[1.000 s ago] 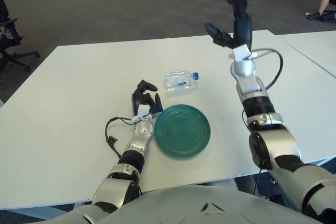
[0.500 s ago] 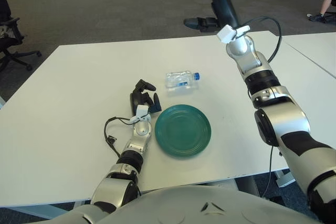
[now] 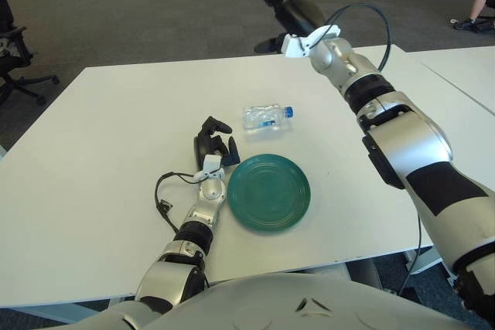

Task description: Put the bottle into the plate.

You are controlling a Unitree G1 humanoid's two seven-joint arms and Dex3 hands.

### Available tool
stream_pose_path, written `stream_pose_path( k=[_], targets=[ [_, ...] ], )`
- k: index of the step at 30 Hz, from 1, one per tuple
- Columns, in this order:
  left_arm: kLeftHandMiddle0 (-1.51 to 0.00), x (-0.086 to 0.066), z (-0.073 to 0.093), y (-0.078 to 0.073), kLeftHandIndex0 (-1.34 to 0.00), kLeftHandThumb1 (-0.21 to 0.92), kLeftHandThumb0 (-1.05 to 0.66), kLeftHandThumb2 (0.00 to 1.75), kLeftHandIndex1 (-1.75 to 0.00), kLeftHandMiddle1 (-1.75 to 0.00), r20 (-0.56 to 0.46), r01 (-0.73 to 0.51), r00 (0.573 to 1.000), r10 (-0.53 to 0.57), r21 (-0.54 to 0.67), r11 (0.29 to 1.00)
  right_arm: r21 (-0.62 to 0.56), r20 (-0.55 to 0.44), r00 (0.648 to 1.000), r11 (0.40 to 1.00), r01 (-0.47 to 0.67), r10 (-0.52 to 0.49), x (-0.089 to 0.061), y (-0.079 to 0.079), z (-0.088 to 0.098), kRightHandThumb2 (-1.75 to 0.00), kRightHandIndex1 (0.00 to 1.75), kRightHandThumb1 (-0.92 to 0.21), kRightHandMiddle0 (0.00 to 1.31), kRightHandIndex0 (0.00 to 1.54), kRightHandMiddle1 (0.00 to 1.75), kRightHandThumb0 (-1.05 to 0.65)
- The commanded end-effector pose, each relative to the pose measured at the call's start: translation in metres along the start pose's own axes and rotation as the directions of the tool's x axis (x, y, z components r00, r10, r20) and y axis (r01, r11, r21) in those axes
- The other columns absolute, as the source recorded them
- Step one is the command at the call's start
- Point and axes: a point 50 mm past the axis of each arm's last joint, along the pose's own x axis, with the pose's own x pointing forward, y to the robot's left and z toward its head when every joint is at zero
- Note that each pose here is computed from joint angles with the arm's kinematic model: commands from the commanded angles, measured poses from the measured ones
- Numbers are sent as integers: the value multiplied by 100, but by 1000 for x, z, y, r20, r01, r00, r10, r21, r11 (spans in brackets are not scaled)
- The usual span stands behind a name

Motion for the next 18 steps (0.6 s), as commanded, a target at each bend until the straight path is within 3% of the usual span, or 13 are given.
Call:
stream_pose_path(
  k=[1, 8, 13, 18],
  targets=[
    [-130, 1, 1, 0, -83, 6, -59, 163, -175, -175, -1, -15, 1000, 15, 18, 1000, -95, -6, 999, 994, -44, 44, -2, 6, -3, -26, 0, -92, 0, 0, 0, -105],
    [-130, 1, 0, 1, -83, 6, -59, 163, -175, -175, 0, -17, 1000, 17, 32, 999, -219, -44, 980, 956, -197, 192, -7, 18, -11, -27, 0, -92, 0, 0, 0, -105],
    [-130, 0, -1, 2, -83, 6, -59, 163, -175, -175, -5, -13, 1000, 14, 16, 1000, -280, -100, 947, 904, -322, 306, -11, 30, -14, -28, 0, -92, 0, 0, 0, -105],
    [-130, 1, -1, 2, -83, 6, -59, 163, -175, -175, -8, -15, 1000, 15, 11, 1000, -303, -132, 930, 879, -368, 344, -13, 39, -15, -25, 0, -92, 0, 0, 0, -105]
  ],
)
